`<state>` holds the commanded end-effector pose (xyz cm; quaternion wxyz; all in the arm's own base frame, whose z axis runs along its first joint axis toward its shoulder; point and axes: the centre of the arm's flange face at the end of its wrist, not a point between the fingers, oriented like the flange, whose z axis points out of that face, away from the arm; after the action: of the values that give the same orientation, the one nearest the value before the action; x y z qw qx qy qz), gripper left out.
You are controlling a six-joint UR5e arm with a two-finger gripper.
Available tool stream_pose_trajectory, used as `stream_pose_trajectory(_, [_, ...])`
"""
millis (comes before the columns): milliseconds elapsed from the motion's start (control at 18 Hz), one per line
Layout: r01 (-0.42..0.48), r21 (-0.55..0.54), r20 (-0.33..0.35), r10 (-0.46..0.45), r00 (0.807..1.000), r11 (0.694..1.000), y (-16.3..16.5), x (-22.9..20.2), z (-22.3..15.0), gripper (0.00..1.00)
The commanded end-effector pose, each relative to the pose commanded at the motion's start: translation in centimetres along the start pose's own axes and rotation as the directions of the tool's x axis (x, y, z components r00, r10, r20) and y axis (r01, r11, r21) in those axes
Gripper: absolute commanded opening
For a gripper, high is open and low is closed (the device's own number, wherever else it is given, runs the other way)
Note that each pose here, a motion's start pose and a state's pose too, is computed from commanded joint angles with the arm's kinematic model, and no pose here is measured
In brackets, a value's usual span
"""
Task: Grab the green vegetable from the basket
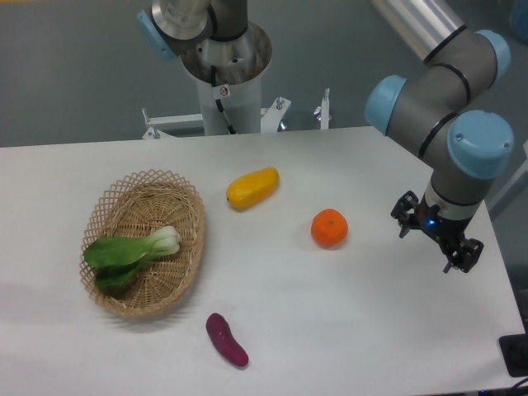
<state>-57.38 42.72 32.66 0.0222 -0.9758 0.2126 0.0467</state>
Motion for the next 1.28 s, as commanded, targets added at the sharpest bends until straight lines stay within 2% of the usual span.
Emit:
stream_pose_trajectory(389, [0.0, 0.0, 0.003, 0.0, 1.0, 1.0, -0.8, 0.4, -0.7, 1.0])
stream_pose_trajectory(667, [0.056, 0.019, -0.015, -0.056, 0.998, 0.998, -4.7, 3.5, -1.4, 1.0])
stream_pose_trajectory(778, [0.069, 0.046, -0.025, -0.068, 0.997, 0.997, -7.2, 5.5, -1.9, 1.0])
stream_pose_trajectory(1000, [0.122, 0.084, -0.074, -0.116, 0.991, 0.989, -14.7, 10.9, -1.3, 1.0])
stream_pose_trajectory(1278, [0.074, 0.071, -0.111, -0.066, 0.992, 0.995, -24.7, 18.4, -0.1, 1.0])
